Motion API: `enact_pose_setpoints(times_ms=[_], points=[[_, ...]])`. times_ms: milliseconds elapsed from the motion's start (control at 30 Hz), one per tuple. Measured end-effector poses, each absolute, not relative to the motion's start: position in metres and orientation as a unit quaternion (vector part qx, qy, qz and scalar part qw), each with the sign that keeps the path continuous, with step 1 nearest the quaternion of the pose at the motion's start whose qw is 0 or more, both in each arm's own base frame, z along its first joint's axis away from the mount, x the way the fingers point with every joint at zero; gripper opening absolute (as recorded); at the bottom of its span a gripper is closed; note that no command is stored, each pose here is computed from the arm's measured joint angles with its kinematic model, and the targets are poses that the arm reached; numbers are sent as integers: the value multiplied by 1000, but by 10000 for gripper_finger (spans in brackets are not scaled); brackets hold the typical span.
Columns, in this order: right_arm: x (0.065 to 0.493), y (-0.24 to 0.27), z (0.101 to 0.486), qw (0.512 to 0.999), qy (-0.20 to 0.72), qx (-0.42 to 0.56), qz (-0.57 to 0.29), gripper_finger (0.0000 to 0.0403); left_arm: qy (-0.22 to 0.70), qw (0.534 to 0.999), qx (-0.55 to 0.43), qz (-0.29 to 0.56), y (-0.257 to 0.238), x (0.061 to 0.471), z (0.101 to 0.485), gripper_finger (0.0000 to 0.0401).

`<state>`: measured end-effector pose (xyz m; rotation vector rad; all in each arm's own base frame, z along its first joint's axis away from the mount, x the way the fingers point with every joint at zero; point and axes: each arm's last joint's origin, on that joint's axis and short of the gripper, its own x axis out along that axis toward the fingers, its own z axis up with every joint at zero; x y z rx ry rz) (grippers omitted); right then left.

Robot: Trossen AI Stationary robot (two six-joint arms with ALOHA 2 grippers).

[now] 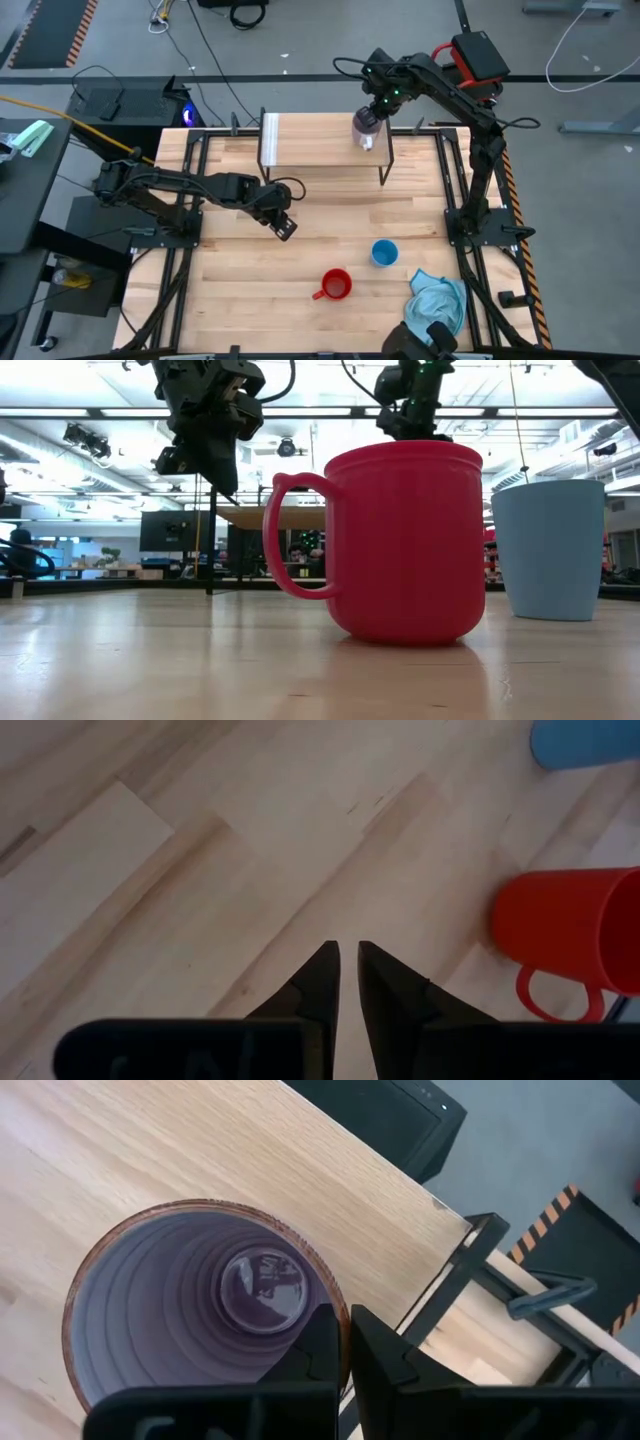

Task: Stack small to large cups/mugs on shelf
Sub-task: Put the purple cup on the shelf

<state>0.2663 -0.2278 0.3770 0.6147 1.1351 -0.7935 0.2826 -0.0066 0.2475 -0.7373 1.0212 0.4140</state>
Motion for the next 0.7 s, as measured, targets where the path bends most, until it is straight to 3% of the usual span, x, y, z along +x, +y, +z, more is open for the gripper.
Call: enact_pose_setpoints(times_ms=[533, 700], points=[[269, -226, 376, 723, 507, 293, -367, 12, 475, 789, -341, 191, -7, 283, 248, 47], [268, -226, 376, 721, 508, 296, -367, 37, 475, 789, -341, 191, -7, 283, 248, 43]])
